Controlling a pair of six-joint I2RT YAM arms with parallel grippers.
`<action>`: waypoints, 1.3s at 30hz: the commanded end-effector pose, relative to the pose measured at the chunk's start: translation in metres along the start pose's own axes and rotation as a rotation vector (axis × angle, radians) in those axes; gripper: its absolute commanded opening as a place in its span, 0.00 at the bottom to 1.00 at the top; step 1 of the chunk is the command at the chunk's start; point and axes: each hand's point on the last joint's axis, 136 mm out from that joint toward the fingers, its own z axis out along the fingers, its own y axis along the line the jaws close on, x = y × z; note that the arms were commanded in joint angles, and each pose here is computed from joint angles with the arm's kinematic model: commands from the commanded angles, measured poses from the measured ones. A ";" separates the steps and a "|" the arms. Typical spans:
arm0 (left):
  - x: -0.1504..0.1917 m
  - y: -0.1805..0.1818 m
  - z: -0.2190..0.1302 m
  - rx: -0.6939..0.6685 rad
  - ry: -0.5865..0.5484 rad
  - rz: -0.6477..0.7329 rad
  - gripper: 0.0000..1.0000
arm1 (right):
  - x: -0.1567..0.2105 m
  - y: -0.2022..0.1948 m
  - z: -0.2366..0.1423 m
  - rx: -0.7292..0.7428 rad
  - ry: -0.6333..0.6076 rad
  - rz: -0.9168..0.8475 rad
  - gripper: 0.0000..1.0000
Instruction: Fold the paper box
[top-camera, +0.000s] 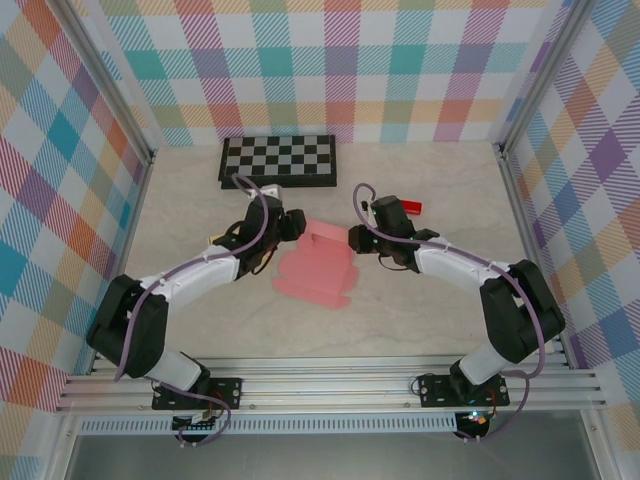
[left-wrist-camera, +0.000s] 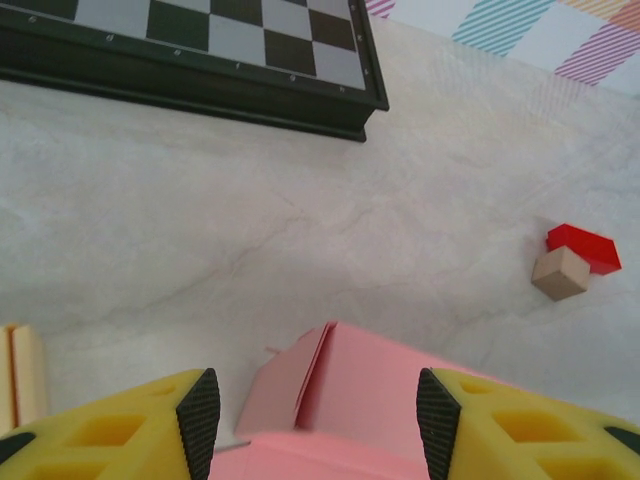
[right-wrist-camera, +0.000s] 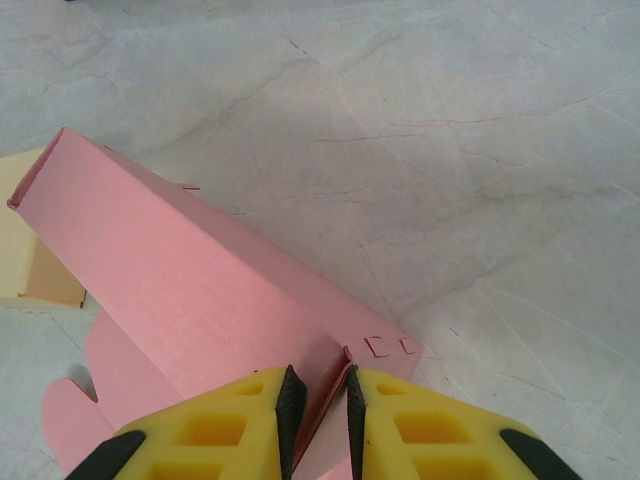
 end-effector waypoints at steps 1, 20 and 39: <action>0.009 0.003 0.013 -0.018 0.084 -0.013 0.57 | 0.066 -0.031 0.011 0.112 0.229 0.001 0.23; 0.076 0.038 0.024 0.060 0.141 0.418 0.55 | 0.055 -0.028 0.011 0.117 0.261 -0.113 0.23; 0.030 0.005 0.081 0.112 -0.064 0.386 0.62 | 0.016 -0.041 0.031 -0.039 0.423 -0.134 0.23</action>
